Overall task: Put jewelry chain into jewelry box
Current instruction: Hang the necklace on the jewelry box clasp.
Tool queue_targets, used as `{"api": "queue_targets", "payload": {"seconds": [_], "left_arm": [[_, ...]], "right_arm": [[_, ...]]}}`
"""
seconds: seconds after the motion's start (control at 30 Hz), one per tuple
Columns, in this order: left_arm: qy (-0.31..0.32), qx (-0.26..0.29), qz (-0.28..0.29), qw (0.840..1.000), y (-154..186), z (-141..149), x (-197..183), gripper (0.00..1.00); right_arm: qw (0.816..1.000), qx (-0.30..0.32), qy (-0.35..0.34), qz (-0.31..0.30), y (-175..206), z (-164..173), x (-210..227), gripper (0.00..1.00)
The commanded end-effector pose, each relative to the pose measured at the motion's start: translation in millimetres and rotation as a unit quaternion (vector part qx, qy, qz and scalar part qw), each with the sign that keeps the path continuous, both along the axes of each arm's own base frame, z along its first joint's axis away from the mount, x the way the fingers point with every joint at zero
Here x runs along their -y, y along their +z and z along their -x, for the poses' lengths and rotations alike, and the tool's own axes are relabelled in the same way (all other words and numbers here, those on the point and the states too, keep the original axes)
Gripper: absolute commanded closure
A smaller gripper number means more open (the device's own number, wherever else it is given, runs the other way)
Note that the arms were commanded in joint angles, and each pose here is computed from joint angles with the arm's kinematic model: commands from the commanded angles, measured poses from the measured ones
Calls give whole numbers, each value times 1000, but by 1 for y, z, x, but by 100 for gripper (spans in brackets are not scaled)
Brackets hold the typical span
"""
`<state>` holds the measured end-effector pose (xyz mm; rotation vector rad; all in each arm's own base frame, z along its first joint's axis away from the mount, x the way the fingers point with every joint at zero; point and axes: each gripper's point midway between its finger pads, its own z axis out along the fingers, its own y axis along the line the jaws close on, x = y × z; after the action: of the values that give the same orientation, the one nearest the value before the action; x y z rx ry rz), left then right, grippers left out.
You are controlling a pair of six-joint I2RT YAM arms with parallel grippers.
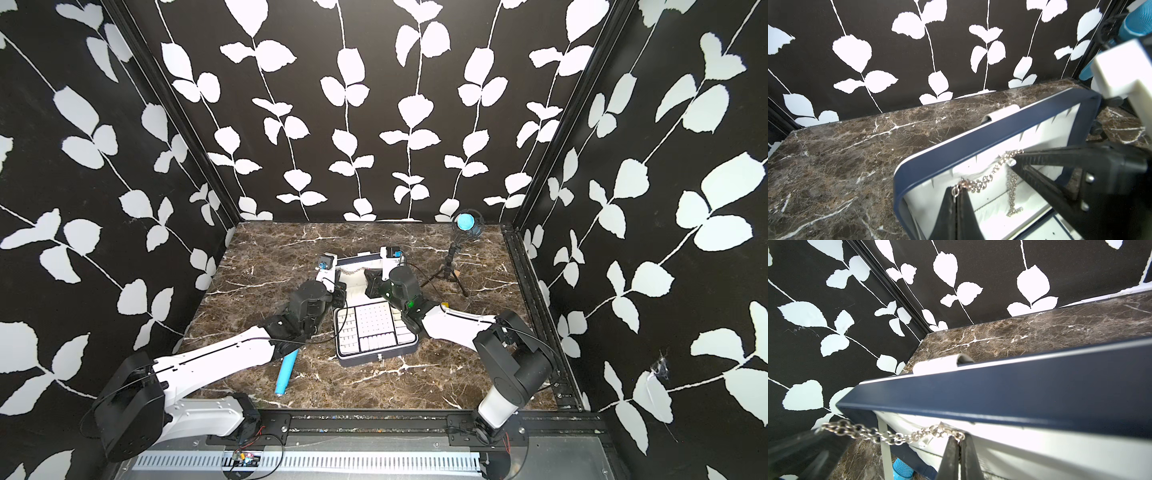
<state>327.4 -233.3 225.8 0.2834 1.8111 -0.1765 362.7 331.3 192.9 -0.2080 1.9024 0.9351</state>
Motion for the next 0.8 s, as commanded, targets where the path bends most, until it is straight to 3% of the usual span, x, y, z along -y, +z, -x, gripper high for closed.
{"api": "queue_targets", "payload": {"seconds": [0.0,0.77], "left_arm": [[5,-19,-4,1000,-7,-1,-1,100],[28,-50,-17,998,-25,-5,-7,100]], "right_arm": [[1000,15,6,-19,13,1,-5,100],[999,24,6,-28,25,3,-10,95]]}}
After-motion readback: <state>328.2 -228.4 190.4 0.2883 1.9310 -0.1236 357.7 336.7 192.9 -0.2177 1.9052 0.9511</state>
